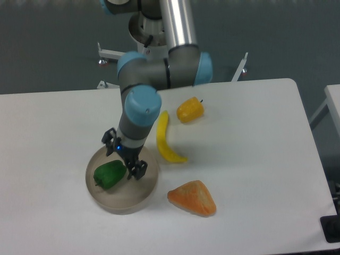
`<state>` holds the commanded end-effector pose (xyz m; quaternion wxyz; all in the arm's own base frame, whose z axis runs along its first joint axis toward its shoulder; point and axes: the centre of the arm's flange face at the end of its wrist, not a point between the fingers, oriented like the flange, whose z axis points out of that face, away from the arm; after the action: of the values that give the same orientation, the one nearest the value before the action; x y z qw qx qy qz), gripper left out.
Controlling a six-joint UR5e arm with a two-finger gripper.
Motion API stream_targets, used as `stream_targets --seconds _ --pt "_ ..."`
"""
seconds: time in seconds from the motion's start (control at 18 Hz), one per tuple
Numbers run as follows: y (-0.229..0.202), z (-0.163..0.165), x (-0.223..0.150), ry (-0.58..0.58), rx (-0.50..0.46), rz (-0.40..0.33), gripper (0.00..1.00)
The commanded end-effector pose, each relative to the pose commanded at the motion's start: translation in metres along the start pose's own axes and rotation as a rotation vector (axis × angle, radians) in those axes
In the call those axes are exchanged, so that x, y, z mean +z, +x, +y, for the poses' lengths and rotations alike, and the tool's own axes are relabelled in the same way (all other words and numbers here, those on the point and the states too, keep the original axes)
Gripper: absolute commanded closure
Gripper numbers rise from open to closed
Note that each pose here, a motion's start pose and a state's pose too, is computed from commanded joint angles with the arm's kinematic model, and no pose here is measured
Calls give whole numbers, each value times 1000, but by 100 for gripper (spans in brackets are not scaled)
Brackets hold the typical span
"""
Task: Pick up the green pepper from the plate
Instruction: 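Lower the gripper, close on the green pepper and lift it, then carry the held green pepper up and away from the plate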
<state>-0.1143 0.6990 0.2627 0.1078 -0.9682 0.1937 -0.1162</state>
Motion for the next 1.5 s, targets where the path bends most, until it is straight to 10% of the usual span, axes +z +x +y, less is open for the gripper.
stream_targets --seconds 0.28,0.44,0.61,1.06,1.5 --pt "-2 1 19 -16 -10 12 0" --pt "-3 0 26 -22 -6 18 66" --pt "-1 -3 12 -9 -2 5 91" --pt "-44 37 -114 98 1 -144 93" --pt "-116 157 -204 52 105 -161 92"
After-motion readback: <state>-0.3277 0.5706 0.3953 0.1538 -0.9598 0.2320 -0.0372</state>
